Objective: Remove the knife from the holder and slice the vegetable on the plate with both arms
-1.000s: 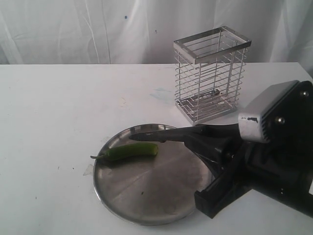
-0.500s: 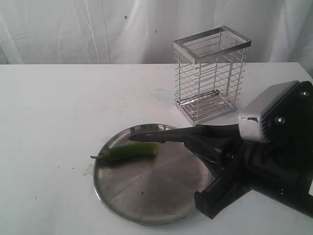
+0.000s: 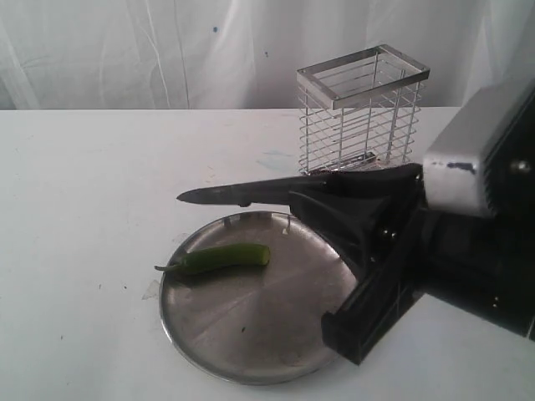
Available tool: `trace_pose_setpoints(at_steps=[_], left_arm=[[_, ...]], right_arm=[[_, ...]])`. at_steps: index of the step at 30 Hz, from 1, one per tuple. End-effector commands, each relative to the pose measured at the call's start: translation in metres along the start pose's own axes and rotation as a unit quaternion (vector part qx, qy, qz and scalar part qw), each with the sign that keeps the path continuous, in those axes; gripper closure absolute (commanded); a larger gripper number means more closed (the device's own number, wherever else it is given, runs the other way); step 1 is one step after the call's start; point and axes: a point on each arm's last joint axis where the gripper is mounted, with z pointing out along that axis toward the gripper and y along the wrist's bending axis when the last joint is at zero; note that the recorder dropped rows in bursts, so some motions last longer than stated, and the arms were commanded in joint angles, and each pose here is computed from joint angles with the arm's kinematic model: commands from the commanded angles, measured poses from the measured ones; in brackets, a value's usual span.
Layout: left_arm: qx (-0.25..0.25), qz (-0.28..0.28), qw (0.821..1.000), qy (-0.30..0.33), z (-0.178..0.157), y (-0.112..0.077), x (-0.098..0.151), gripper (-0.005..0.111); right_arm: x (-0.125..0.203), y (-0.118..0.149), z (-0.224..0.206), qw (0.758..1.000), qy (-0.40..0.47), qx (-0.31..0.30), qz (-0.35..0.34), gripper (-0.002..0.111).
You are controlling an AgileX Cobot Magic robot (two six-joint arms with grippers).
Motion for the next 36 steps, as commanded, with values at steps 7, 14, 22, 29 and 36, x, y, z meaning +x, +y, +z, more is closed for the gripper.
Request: trace_pose_setpoints(at_steps=[7, 14, 22, 29, 36], left_arm=[[0.135, 0.134, 0.968, 0.167, 0.056, -0.038, 0.017, 0.107], [0.161, 0.188, 0.936, 0.249, 0.150, -0.062, 0.020, 0.107], [0.171, 0.188, 0.937, 0.240, 0.174, -0.071, 0.015, 0.107], [0.183, 0.214, 0.933, 0.223, 0.174, -0.077, 0.007, 0.107], [0.190, 0.232, 0.926, 0.229, 0.172, -0.077, 0.009, 0.107]], right_arm=[[-0.058, 0.015, -0.001, 0.995, -0.094, -0.039, -0.002, 0.102], [-0.069, 0.017, 0.003, 0.993, -0.111, -0.042, -0.002, 0.102], [-0.050, 0.020, 0.029, 0.998, -0.051, -0.045, -0.006, 0.102], [-0.025, 0.024, 0.051, 0.998, 0.030, -0.050, -0.011, 0.102], [-0.012, 0.025, 0.053, 0.994, 0.088, -0.058, -0.013, 0.102]])
